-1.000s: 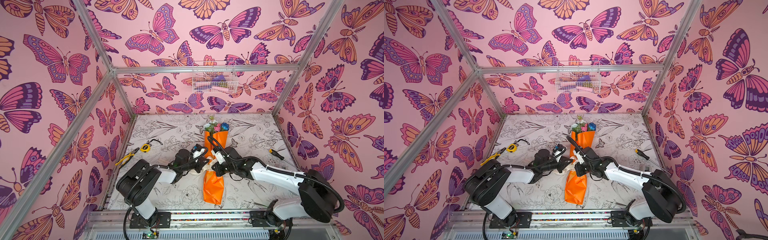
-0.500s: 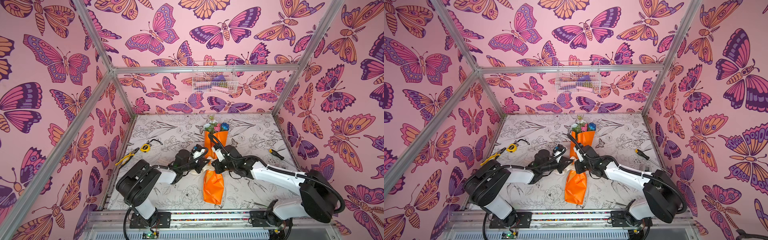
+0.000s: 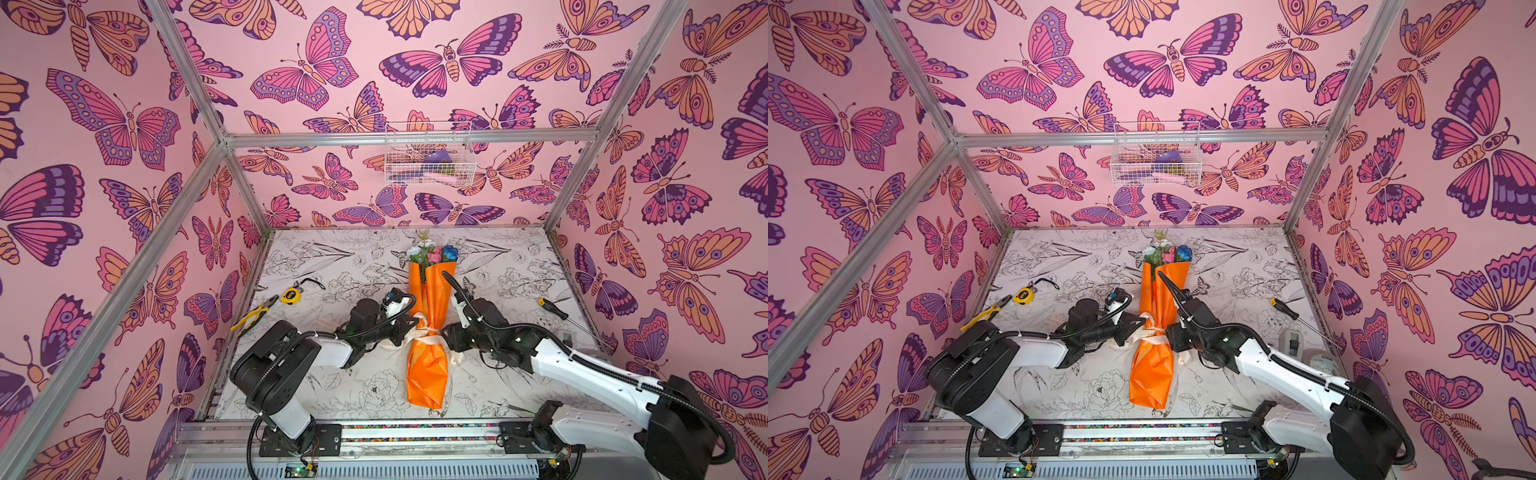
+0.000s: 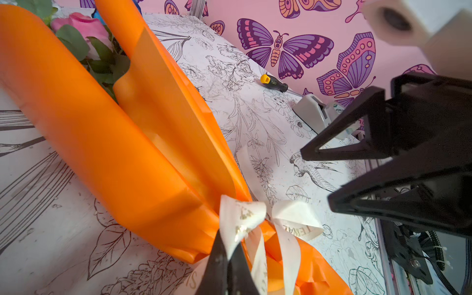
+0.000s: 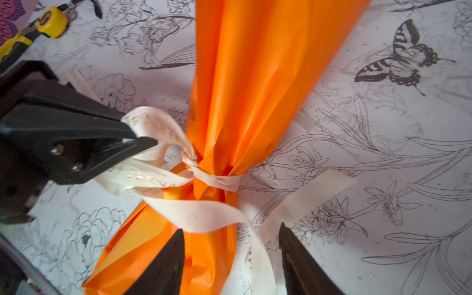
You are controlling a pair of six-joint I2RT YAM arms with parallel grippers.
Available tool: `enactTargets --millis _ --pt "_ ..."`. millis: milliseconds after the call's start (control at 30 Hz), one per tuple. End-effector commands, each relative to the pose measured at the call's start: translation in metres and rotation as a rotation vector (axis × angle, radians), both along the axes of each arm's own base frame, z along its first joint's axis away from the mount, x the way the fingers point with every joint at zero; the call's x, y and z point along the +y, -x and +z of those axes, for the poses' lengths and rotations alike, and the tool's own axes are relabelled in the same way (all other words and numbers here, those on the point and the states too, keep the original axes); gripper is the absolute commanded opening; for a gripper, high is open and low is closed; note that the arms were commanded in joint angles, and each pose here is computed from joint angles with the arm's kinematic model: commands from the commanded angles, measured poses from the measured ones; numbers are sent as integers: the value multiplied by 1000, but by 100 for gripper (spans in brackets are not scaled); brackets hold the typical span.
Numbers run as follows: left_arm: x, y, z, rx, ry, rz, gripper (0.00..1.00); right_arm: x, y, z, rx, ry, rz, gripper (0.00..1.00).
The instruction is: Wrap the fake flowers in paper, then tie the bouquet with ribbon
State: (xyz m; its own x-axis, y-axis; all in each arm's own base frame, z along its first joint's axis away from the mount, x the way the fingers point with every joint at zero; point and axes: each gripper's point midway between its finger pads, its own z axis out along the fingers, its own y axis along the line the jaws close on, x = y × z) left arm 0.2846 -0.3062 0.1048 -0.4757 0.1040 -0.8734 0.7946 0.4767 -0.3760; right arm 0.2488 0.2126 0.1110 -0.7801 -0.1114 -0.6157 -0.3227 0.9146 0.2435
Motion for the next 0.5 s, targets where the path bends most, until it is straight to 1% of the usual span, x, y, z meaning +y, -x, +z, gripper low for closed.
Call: enactTargets --millis 0,233,467 --pt "1 4 2 -11 -5 -4 0 -6 -12 -6 15 11 -77 61" --pt "1 4 2 -7 -5 -3 0 -22 -7 -31 109 86 -95 57" --pt "1 4 2 -9 -8 -2 0 -13 3 -55 189 43 -28 56"
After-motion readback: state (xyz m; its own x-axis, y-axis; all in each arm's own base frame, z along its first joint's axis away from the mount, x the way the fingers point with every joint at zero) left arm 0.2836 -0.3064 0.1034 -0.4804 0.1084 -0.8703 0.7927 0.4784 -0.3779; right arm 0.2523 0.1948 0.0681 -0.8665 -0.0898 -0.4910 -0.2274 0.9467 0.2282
